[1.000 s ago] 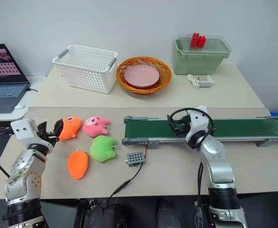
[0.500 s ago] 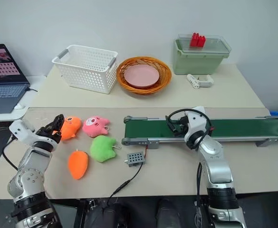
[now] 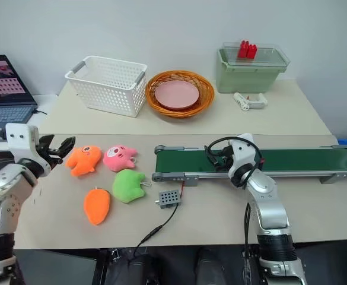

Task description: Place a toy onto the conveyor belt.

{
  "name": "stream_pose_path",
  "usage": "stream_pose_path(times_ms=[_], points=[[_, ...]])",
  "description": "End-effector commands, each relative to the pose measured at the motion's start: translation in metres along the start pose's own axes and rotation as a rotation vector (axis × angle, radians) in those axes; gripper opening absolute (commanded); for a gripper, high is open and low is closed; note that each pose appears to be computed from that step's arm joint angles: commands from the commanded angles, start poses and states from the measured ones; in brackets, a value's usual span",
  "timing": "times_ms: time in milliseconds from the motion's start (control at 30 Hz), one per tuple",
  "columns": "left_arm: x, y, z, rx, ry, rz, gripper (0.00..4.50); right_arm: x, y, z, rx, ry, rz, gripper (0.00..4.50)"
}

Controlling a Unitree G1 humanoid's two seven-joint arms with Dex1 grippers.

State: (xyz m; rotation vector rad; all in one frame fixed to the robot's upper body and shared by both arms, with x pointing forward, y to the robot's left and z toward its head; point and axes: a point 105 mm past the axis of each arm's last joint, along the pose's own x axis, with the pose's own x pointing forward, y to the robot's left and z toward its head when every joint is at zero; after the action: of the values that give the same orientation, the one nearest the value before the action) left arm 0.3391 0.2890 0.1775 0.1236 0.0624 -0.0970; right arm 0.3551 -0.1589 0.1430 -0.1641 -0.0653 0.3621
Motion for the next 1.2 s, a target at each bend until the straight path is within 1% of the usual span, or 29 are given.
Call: stream_pose_path(times_ms=[33, 100, 200, 333, 400, 567, 700, 800, 1000, 1067, 1133, 1200], points=[[0.009, -0.002, -0.001, 0.094, 0.038, -0.091, 3.38, -0.001, 0.0, 0.015, -0.023, -0.064, -0.012, 4.5], [0.013, 0.0, -0.007, 0.093, 0.064, -0.115, 3.38, -0.001, 0.001, 0.015, -0.02, -0.066, -0.016, 4.5], [0.023, 0.013, -0.026, 0.063, 0.128, -0.13, 3.38, -0.002, -0.001, 0.014, -0.014, -0.069, -0.029, 4.5], [0.034, 0.023, -0.044, 0.01, 0.173, -0.155, 3.38, -0.007, -0.003, 0.013, -0.017, -0.065, -0.047, 4.5], [0.038, 0.025, -0.05, 0.009, 0.193, -0.16, 3.38, -0.009, -0.005, 0.012, -0.018, -0.061, -0.06, 4.5], [0.045, 0.014, -0.068, -0.01, 0.259, -0.238, 3.38, -0.012, -0.006, 0.012, -0.017, -0.062, -0.075, 4.5], [0.046, 0.006, -0.092, -0.002, 0.344, -0.277, 3.38, -0.013, -0.007, 0.013, -0.018, -0.062, -0.082, 4.5], [0.047, 0.004, -0.105, 0.01, 0.383, -0.277, 3.38, -0.013, -0.007, 0.014, -0.02, -0.065, -0.084, 4.5], [0.047, 0.009, -0.116, 0.02, 0.416, -0.236, 3.38, -0.016, -0.008, 0.018, -0.021, -0.083, -0.081, 4.5], [0.047, 0.009, -0.117, 0.017, 0.414, -0.239, 3.38, -0.019, 0.004, 0.028, 0.006, -0.129, -0.005, 4.5], [0.047, 0.008, -0.117, 0.014, 0.412, -0.242, 3.38, -0.025, 0.03, 0.039, 0.028, -0.162, 0.168, 4.5], [0.047, 0.008, -0.116, 0.012, 0.408, -0.241, 3.38, -0.032, 0.054, 0.05, -0.019, -0.182, 0.349, 4.5]])
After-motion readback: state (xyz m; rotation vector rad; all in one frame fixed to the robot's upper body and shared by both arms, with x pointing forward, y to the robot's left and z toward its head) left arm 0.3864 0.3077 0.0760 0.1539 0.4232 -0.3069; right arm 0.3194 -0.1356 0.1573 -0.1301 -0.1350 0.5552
